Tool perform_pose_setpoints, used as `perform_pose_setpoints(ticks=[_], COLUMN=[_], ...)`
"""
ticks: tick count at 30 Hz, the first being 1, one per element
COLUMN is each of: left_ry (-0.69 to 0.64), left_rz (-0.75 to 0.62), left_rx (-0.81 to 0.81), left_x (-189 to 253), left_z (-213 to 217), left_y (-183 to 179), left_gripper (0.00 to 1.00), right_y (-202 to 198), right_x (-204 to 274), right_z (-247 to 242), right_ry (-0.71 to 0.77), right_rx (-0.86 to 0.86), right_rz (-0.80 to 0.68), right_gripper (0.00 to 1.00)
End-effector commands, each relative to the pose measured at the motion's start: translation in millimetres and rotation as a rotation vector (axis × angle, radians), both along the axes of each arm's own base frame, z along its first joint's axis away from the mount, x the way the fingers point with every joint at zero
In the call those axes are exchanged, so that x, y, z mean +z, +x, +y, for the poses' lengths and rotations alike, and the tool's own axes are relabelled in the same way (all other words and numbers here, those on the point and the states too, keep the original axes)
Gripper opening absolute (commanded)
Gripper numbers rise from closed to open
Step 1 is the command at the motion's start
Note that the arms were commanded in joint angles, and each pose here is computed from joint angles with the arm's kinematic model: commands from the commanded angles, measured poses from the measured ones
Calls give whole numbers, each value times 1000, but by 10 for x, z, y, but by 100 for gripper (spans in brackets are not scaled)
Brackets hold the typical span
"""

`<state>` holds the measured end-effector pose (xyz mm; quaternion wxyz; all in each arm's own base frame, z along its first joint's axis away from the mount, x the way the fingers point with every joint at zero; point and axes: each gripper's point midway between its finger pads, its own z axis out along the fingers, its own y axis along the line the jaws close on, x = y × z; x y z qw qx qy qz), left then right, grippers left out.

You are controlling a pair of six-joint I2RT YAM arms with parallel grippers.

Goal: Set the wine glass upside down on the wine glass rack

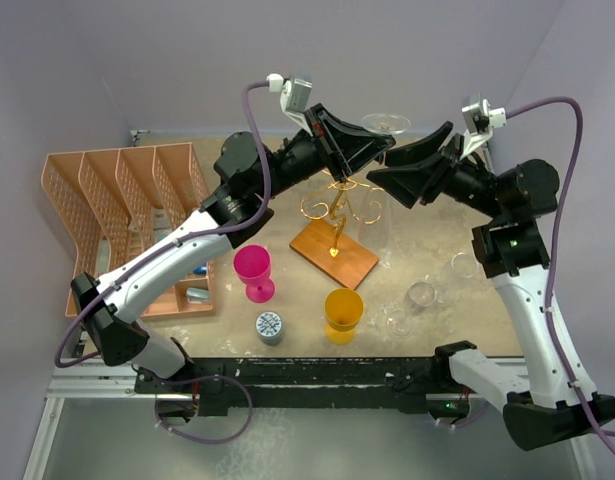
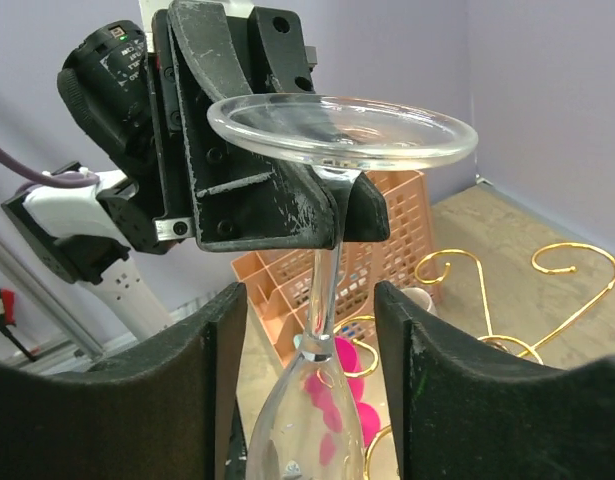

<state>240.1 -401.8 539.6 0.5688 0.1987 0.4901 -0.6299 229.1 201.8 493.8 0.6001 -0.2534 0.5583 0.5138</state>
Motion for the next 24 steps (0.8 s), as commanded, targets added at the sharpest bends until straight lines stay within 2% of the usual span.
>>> perform_pose_setpoints(ticks=[1, 13, 14, 16, 21, 24], left_ry=[-98, -139, -139, -139, -110, -84], left_rz=[-112, -118, -117, -114, -79, -65], left_rx=[-33, -35, -33, -23, 14, 29], left_x=[390, 475, 472, 478, 430, 389], left_z=[117, 210, 213, 238, 288, 334], left_y=[-215, -289, -287, -284, -248, -265], left_gripper=[0, 0, 0, 2, 34, 45], right_y=[-65, -18, -18, -4, 14, 33], right_x=[112, 43, 46, 61, 83, 20], right_z=[39, -49, -61, -103, -265, -367], right_ry=[37, 50, 52, 58, 52, 28], right_rx=[25, -66, -76, -114, -244, -321], right_rz=[-36, -12, -14, -19, -47, -52], right_gripper=[52, 8, 3, 0, 0, 0])
